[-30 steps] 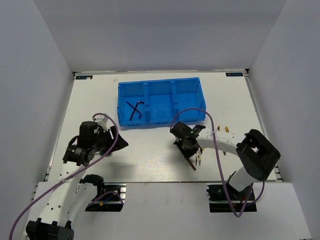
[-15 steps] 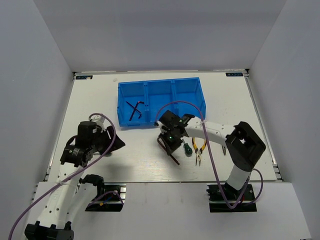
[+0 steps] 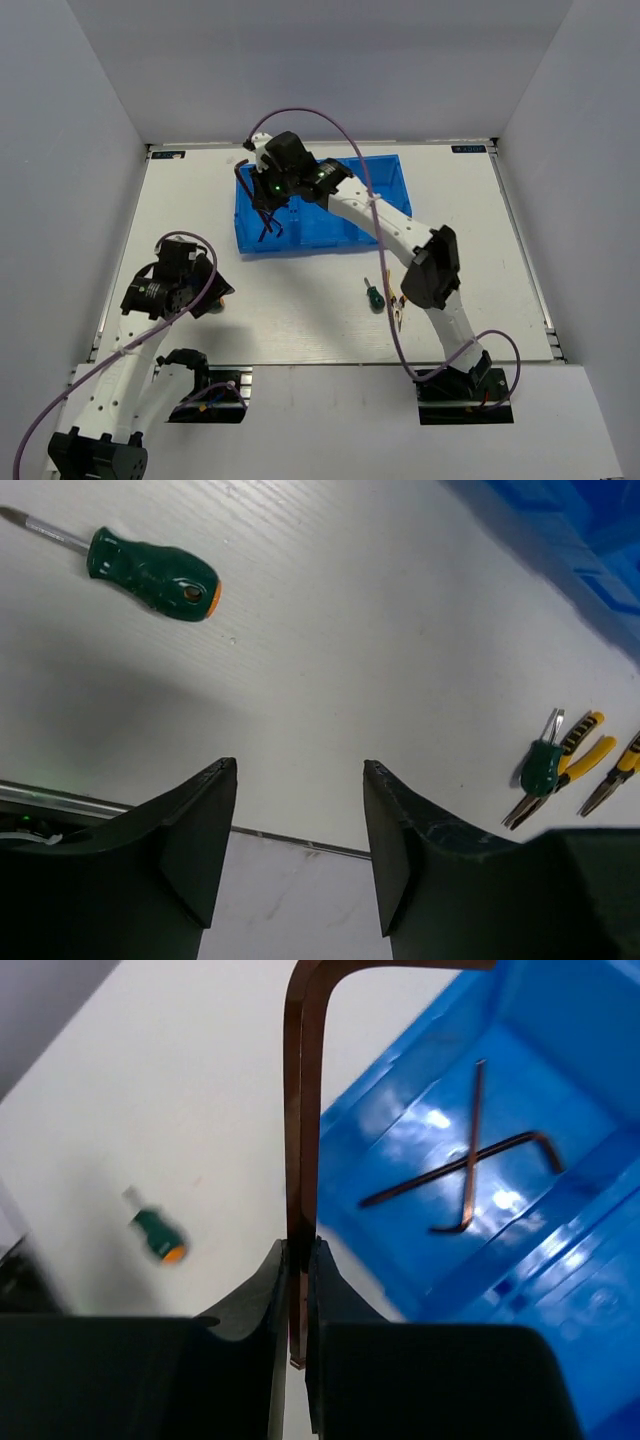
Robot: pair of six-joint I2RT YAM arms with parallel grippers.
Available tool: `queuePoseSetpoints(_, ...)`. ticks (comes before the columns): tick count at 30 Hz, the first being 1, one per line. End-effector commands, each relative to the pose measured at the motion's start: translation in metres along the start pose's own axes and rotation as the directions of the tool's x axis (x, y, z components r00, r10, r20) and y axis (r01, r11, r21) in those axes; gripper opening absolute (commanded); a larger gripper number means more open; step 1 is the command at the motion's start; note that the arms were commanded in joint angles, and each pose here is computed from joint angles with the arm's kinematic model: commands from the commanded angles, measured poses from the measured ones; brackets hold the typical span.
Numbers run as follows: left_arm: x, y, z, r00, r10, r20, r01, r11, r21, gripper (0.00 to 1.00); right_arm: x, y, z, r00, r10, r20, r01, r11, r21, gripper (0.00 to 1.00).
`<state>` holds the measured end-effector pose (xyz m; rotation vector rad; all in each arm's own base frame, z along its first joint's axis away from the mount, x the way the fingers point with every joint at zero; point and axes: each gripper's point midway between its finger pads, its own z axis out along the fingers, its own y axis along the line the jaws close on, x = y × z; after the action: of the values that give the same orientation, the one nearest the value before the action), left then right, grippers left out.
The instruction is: Sort the tools into containers
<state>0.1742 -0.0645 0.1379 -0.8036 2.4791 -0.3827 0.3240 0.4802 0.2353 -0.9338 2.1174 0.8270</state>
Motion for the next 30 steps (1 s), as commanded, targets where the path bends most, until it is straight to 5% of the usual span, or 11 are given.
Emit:
queuePoseSetpoints(1, 0.003, 0.008, 0.006, 0.994, -0.113, -0.002, 0.112, 0.991, -0.067, 0.64, -0.020, -0.051, 0.035, 0.993, 0.023, 0.115, -0.045, 0.980, 0.192, 0.00)
queuePoseSetpoints(9, -0.013, 0.022, 0.000, 0.965, -0.251, 0.073, 0.261, 0.940, -0.220, 0.66, -0.051, -0.093, 0.073, 0.949, -0.010, 0.315, -0.080, 0.959, 0.272, 0.00)
queuePoseSetpoints(14, -0.001, 0.038, 0.005, 0.951, -0.307, 0.034, 0.298, 0.884, -0.360, 0.70, -0.036, -0.107, 0.089, 0.956, 0.030, 0.290, -0.103, 0.965, 0.240, 0.03)
queuePoseSetpoints(15, 0.000, 0.037, 0.007, 0.944, -0.328, 0.039, 0.319, 0.873, -0.369, 0.72, -0.031, -0.108, 0.092, 0.959, 0.044, 0.279, -0.111, 0.967, 0.229, 0.27)
queuePoseSetpoints(18, 0.008, 0.039, 0.020, 0.937, -0.348, 0.011, 0.325, 0.864, -0.385, 0.72, -0.028, -0.109, 0.084, 0.958, 0.087, 0.274, -0.144, 0.970, 0.195, 0.53)
queuePoseSetpoints(24, 0.012, 0.041, 0.045, 0.926, -0.376, 0.002, 0.344, 0.845, -0.408, 0.72, -0.034, -0.081, 0.025, 0.956, 0.148, 0.254, -0.171, 0.983, 0.068, 0.50)
queuePoseSetpoints(28, 0.013, 0.053, 0.052, 0.917, -0.398, 0.027, 0.363, 0.806, -0.468, 0.72, -0.010, -0.063, -0.022, 0.975, 0.169, 0.146, -0.164, 0.985, -0.045, 0.09)
queuePoseSetpoints(30, 0.015, 0.057, 0.056, 0.915, -0.402, 0.039, 0.372, 0.799, -0.473, 0.72, 0.028, -0.052, -0.052, 0.988, 0.147, 0.048, -0.141, 0.984, -0.109, 0.07)
